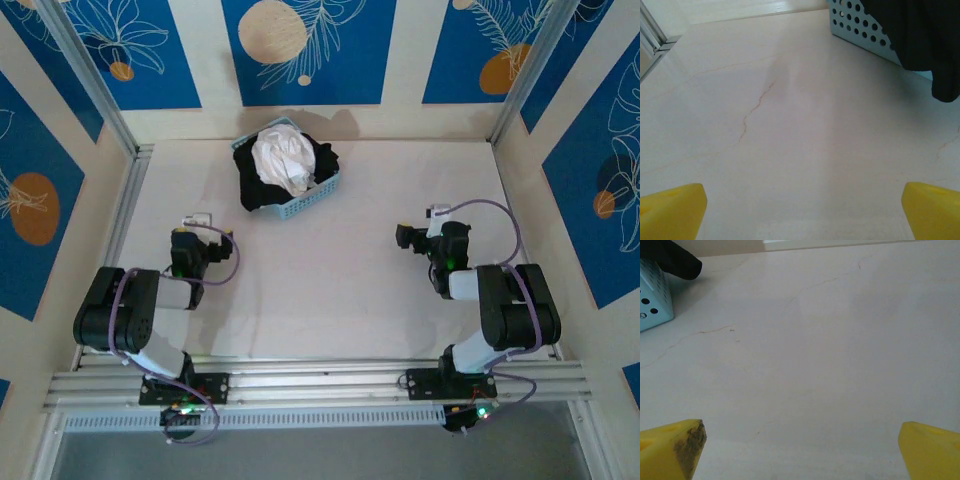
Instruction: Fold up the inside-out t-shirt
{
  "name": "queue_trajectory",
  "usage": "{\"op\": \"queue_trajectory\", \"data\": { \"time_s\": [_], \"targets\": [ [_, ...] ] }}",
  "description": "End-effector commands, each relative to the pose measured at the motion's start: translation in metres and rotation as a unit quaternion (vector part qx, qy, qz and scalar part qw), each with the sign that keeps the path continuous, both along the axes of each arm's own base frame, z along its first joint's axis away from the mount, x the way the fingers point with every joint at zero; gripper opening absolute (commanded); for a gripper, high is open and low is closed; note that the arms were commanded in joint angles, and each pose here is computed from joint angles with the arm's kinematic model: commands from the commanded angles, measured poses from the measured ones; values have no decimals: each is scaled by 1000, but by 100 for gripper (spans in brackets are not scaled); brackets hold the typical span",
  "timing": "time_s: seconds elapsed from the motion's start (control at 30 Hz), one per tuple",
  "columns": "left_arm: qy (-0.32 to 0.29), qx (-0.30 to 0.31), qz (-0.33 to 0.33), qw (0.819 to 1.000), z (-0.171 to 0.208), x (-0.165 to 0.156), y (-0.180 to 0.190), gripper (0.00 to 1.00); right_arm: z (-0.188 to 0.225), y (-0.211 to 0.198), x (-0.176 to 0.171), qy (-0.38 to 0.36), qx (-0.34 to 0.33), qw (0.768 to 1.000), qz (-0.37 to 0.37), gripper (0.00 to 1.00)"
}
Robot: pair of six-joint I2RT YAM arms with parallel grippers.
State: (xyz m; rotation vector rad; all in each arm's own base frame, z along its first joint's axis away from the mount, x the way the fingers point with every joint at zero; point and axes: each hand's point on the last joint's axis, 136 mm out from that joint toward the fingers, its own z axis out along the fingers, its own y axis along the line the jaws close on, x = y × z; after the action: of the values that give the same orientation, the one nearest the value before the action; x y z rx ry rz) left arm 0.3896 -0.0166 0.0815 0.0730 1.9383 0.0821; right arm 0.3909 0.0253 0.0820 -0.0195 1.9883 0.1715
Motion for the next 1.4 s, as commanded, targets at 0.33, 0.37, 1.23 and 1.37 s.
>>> {"op": "queue_trajectory", "data": {
  "time_s": [0.33, 0.37, 1.23, 1.37],
  "targets": [
    [-14, -2, -8, 1000, 10, 6, -1, 100, 11, 0, 6, -17, 7, 1000, 0, 99],
    [-14, -4, -8, 1000, 10, 6, -1, 100, 12, 0, 6, -18, 7, 1000, 0, 99],
    [113, -154, -115, 975, 127, 17, -119, 94, 155, 137, -17, 3, 11, 992, 126, 98],
    [171, -77, -126, 974, 107, 57, -143, 89, 146, 151, -14, 18, 11, 991, 135, 98]
  ]
}}
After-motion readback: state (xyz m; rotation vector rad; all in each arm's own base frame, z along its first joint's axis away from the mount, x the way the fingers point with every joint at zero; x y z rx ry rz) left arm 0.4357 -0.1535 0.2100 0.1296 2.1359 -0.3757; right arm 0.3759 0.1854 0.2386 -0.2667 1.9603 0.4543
